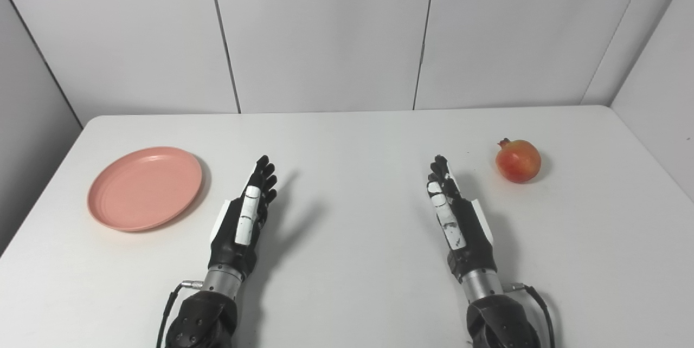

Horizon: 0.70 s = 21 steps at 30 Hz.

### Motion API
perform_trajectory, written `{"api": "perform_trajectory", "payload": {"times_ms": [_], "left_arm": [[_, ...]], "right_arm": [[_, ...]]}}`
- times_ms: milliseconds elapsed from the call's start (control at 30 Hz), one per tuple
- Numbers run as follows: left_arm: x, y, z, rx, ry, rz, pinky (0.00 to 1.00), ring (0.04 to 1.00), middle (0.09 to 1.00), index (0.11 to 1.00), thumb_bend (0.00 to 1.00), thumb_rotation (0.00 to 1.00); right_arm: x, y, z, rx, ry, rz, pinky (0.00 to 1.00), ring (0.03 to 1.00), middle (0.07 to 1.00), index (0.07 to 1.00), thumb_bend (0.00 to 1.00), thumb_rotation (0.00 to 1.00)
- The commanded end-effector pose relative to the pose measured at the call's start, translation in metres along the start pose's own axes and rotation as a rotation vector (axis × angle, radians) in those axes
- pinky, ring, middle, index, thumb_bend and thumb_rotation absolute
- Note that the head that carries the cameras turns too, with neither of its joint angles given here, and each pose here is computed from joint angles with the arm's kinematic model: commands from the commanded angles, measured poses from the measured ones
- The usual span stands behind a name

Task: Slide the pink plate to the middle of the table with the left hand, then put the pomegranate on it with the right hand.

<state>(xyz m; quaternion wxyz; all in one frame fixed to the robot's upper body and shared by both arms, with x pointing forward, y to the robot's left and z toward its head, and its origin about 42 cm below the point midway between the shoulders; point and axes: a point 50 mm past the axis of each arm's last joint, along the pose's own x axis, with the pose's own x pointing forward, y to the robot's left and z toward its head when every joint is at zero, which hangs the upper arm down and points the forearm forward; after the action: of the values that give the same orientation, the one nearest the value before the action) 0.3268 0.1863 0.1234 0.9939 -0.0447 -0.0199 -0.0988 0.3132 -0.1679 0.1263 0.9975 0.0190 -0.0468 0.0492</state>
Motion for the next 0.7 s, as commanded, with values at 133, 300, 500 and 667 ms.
{"api": "perform_trajectory", "payload": {"times_ms": [133,300,500,667], "left_arm": [[0.0089,-0.0019,0.0196,0.01,-0.075,-0.016,1.0,1.0,1.0,1.0,0.7,1.0],[0.0079,-0.0008,0.0181,0.019,-0.075,-0.015,1.0,1.0,1.0,1.0,0.7,1.0],[0.0071,-0.0003,0.0151,0.018,-0.068,-0.015,1.0,1.0,1.0,1.0,0.7,1.0],[0.0062,-0.0002,0.013,0.025,-0.066,-0.014,1.0,1.0,1.0,1.0,0.68,1.0]], "right_arm": [[0.0087,0.0035,0.0165,-0.006,-0.067,0.029,1.0,1.0,1.0,1.0,0.73,0.9],[0.008,0.0045,0.014,-0.008,-0.059,0.03,1.0,1.0,1.0,1.0,0.72,0.9],[0.0076,0.0055,0.0113,-0.012,-0.053,0.028,1.0,1.0,1.0,1.0,0.75,0.9],[0.0068,0.0063,0.0099,-0.01,-0.06,0.038,1.0,1.0,1.0,1.0,0.75,0.9]]}}
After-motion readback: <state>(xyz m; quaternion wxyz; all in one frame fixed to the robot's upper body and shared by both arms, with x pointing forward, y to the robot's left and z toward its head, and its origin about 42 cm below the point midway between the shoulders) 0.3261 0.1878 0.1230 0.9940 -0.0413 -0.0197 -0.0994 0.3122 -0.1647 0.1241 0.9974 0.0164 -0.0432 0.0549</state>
